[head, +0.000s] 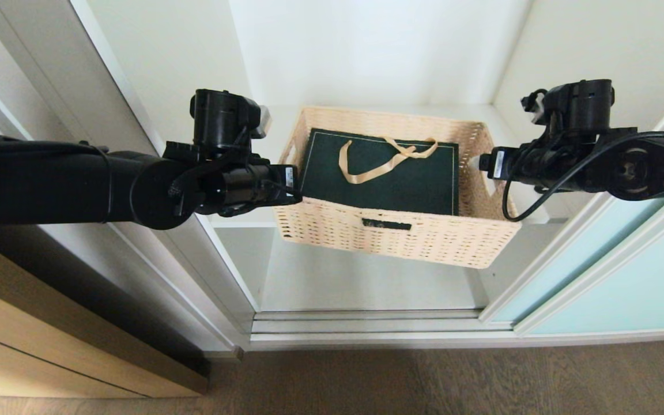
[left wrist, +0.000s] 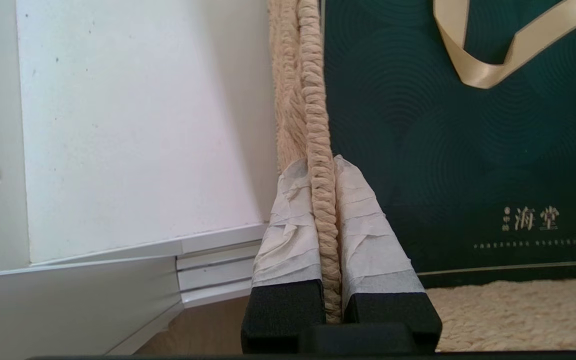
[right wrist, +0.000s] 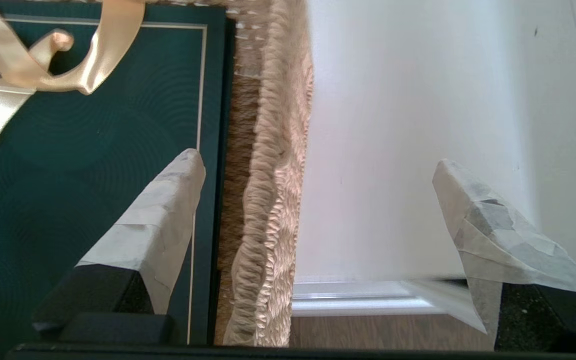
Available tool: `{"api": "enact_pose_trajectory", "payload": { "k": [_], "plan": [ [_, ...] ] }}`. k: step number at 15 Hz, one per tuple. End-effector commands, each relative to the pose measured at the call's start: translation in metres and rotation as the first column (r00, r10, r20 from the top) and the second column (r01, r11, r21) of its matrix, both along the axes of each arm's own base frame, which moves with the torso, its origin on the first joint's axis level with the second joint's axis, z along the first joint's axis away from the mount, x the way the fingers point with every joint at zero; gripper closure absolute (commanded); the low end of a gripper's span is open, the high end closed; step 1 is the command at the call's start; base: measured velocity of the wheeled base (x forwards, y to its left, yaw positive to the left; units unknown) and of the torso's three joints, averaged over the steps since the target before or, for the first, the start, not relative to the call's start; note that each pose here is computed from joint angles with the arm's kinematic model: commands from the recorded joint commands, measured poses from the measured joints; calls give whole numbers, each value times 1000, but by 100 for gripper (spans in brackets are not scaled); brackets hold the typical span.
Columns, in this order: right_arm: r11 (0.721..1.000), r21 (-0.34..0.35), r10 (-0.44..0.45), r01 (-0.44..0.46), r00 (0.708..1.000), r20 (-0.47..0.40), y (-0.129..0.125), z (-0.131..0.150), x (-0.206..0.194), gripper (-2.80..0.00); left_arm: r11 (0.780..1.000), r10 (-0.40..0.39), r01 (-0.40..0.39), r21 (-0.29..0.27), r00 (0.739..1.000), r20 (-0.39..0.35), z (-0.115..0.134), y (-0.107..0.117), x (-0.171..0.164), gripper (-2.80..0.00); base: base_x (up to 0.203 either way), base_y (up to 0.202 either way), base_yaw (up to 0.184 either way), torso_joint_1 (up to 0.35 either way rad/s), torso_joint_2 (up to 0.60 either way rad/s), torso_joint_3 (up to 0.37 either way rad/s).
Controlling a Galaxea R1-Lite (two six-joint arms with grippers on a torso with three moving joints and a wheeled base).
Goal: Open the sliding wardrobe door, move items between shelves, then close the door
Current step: Place the basket on the lower shelf
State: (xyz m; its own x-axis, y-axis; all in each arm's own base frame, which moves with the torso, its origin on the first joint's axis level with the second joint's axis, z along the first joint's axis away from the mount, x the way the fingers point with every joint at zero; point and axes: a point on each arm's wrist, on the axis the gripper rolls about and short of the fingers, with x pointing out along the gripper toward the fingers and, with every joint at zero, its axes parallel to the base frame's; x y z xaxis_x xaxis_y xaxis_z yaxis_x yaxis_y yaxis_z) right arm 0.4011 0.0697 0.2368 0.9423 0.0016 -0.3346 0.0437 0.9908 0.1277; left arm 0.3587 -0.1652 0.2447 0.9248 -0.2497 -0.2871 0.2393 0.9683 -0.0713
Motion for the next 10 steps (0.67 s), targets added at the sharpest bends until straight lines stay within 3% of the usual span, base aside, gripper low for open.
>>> {"api": "enact_pose_trajectory", "payload": {
  "k": [1,10],
  "plan": [
    [1000,-9,-4,4,999,-38,0,-11,4,-280,1000,0,0,-3,1000,6,1,0,-1,0,0,0,0,0,0,0],
    [999,-18,25,-27,994,-109,-2,28,-46,-280,1000,15,-14,-15,1000,26,6,0,-3,0,0,0,0,0,0,0]
  ]
}}
